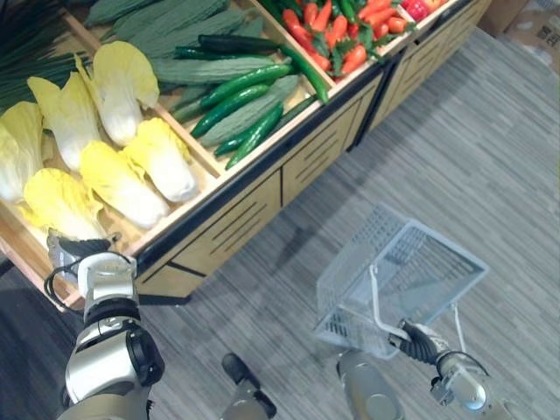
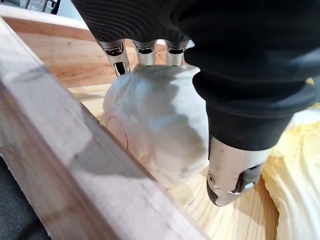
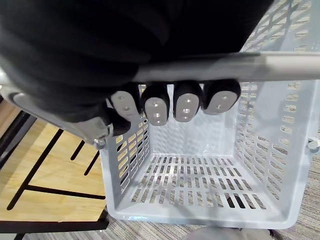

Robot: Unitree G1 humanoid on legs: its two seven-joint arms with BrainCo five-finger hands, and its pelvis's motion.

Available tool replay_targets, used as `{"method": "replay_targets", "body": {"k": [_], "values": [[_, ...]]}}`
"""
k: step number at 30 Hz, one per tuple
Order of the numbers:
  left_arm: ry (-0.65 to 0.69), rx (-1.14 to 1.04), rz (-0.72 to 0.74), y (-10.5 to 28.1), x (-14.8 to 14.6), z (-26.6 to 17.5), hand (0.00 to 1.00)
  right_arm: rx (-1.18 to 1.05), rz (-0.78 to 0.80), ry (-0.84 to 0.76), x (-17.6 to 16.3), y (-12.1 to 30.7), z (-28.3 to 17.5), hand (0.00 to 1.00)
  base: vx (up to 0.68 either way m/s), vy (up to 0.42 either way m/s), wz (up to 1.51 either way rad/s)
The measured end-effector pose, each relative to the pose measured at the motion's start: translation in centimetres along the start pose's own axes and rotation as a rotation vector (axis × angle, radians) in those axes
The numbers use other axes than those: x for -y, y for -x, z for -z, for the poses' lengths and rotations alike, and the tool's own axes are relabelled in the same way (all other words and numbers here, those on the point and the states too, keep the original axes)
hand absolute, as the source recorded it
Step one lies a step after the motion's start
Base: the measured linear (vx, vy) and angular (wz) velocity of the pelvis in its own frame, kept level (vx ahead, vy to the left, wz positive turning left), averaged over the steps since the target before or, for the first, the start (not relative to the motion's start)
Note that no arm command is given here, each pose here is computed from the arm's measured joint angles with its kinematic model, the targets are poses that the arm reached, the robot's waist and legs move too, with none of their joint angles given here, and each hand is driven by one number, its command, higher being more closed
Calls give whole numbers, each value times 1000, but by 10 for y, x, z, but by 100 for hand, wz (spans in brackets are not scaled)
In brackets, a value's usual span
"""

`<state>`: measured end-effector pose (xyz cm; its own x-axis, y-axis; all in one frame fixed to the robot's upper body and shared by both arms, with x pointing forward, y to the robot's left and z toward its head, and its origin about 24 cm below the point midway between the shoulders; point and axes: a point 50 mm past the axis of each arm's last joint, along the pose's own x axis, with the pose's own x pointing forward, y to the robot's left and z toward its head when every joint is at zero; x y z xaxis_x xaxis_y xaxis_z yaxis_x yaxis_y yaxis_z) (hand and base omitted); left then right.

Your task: Pick vegetable in the basket

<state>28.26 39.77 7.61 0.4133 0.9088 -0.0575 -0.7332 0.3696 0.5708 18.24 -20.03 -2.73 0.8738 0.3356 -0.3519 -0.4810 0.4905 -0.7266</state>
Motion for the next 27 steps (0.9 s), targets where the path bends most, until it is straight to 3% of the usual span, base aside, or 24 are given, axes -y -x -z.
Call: {"method": "replay_targets", "body": {"k": [14,27], "values": [[56,-158,87,6,2,51,100,48,-56,70,12,-2,-7,100,10,-13,-3],[530,-419,60,40,44,65,100,-58,-123,30,-7,13,15,100,-14,11,16]]}}
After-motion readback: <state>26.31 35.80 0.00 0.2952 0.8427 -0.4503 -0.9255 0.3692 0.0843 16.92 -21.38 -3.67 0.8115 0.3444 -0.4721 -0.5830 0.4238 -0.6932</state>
